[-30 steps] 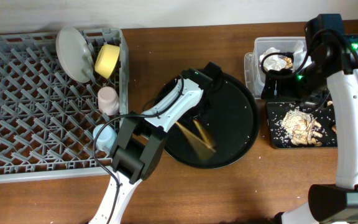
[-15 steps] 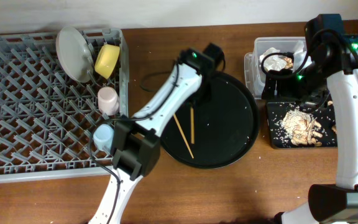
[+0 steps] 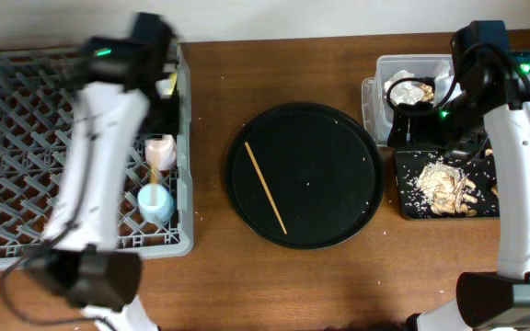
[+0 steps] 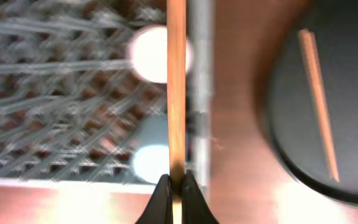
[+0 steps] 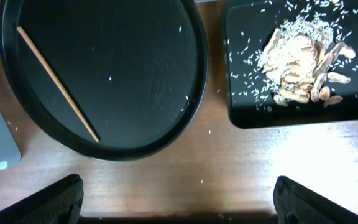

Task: Sort waste into correct bins and load items into the dishwasher rack
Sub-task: 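Insert the held chopstick upright into the dish rack, then reach the left gripper back to the tray and grasp the second chopstick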

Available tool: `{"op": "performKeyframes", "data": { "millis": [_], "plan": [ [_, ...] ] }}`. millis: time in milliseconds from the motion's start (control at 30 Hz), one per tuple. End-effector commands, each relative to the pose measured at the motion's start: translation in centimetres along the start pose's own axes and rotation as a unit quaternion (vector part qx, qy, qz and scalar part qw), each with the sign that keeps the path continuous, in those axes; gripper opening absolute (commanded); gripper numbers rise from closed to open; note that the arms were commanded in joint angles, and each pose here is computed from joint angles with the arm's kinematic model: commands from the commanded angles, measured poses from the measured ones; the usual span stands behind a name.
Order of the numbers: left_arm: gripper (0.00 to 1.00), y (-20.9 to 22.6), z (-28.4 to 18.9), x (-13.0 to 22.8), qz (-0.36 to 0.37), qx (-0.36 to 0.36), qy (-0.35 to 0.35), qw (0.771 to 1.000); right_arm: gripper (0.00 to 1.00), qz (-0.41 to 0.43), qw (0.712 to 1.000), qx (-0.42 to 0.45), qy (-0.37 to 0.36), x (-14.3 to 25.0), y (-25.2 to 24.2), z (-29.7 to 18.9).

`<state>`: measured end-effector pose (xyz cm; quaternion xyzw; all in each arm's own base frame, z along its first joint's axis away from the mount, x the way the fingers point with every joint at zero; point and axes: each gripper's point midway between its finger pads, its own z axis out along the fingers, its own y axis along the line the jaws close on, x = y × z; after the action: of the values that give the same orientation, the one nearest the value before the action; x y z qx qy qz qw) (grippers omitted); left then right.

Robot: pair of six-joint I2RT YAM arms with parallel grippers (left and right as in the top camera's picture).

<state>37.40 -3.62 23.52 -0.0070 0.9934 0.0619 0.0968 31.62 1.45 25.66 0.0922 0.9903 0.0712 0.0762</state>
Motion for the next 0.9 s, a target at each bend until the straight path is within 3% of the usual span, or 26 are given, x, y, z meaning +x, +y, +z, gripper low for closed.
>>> {"op": "performKeyframes", "data": {
  "millis": [0, 100, 167, 333, 433, 667, 700, 733, 767, 800, 867],
  "plan": [
    [0.0, 7.6, 2.2, -1.5, 0.018, -0.045, -0.022, 0.999, 0.98, -0.005, 1.0, 0.005, -0.004, -0.2, -0.2, 0.1],
    [0.0, 11.9, 5.1, -3.2, -0.041, -0.053, -0.041, 0.997, 0.98, -0.005, 1.0, 0.005, -0.004, -0.2, -0.2, 0.1],
    [0.0, 13.0, 7.6, -2.6, -0.04, -0.055, -0.02, 0.997, 0.98, -0.005, 1.0, 0.005, -0.004, -0.2, -0.2, 0.1],
    [0.0, 12.7, 10.9, -2.9, -0.018, -0.053, -0.01, 0.998, 0.98, -0.005, 1.0, 0.004, -0.008, -0.5, -0.1, 0.1],
    [0.0, 11.2, 12.9, -2.9, -0.014, -0.015, 0.005, 1.0, 0.99, -0.005, 1.0, 0.005, -0.007, -0.4, -0.2, 0.1],
    [0.0, 9.9, 14.3, -2.8, -0.01, 0.012, 0.019, 1.0, 0.99, -0.005, 1.0, 0.004, -0.003, -0.2, -0.1, 0.1],
    [0.08, 9.9, 14.3, -2.8, -0.012, 0.012, 0.02, 1.0, 0.98, -0.004, 1.0, 0.004, -0.001, -0.1, -0.1, 0.1],
    [0.21, 9.9, 14.3, -2.8, -0.013, 0.012, 0.02, 1.0, 0.99, -0.004, 1.0, 0.004, -0.001, -0.1, -0.1, 0.1],
    [0.5, 9.9, 14.3, -2.8, -0.014, 0.012, 0.019, 1.0, 0.98, -0.004, 1.0, 0.004, -0.001, -0.1, -0.1, 0.1],
    [0.7, 9.9, 14.2, -2.9, -0.015, 0.012, 0.019, 1.0, 0.98, -0.004, 1.0, 0.004, -0.001, -0.1, -0.1, 0.1],
    [0.73, 10.1, 13.3, -3.2, -0.025, 0.011, 0.013, 1.0, 0.98, -0.004, 1.0, 0.004, -0.001, -0.1, -0.1, 0.1]
  ]
}}
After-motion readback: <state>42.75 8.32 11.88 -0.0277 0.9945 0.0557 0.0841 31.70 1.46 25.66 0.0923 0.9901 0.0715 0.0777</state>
